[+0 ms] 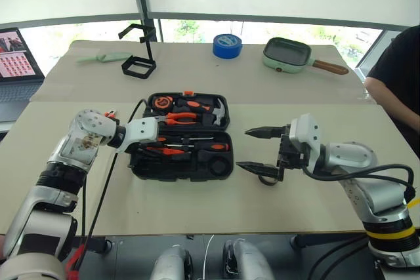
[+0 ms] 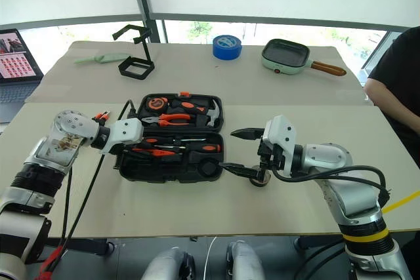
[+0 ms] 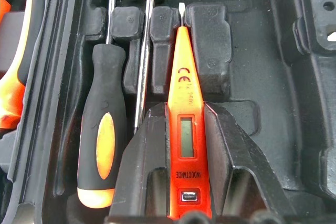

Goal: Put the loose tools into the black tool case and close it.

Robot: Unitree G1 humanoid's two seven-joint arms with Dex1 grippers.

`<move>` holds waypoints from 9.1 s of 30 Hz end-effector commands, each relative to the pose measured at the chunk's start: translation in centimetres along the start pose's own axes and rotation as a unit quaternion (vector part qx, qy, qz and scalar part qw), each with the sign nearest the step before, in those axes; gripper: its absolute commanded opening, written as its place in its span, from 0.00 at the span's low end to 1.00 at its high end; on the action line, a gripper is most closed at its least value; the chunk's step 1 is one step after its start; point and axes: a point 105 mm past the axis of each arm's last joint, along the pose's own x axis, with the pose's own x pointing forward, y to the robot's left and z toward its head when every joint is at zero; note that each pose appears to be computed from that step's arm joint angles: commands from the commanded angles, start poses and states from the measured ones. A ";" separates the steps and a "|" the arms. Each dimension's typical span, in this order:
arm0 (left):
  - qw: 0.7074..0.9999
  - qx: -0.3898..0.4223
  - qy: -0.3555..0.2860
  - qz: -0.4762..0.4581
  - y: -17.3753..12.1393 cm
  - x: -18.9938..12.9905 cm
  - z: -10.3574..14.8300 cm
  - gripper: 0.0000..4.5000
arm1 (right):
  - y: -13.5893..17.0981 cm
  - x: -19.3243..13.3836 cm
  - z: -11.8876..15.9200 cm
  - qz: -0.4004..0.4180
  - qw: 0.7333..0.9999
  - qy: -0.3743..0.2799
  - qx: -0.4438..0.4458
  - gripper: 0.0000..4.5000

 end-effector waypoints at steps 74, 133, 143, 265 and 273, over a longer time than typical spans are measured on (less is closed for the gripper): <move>0.686 -0.354 -0.151 0.618 -13.6 -17.6 -13.4 0.98 | -0.9 -0.9 0.4 -0.073 0.981 -0.176 -0.036 1.00; 0.999 0.005 -0.050 -0.020 -3.6 -0.1 3.5 0.36 | 3.1 -4.3 0.2 0.010 0.998 -0.043 -0.054 1.00; 0.998 0.016 -0.037 -0.041 -3.8 1.4 3.4 0.36 | 3.3 -4.2 0.3 0.005 0.998 -0.042 -0.050 1.00; 0.907 -0.095 -0.396 0.111 -11.6 -2.5 4.6 1.00 | 1.5 -3.9 -6.5 0.102 0.959 0.262 -0.027 0.00; 0.909 -0.106 -0.383 0.127 -11.7 -2.8 3.8 1.00 | 2.0 2.2 -1.1 0.157 0.976 0.148 -0.040 0.00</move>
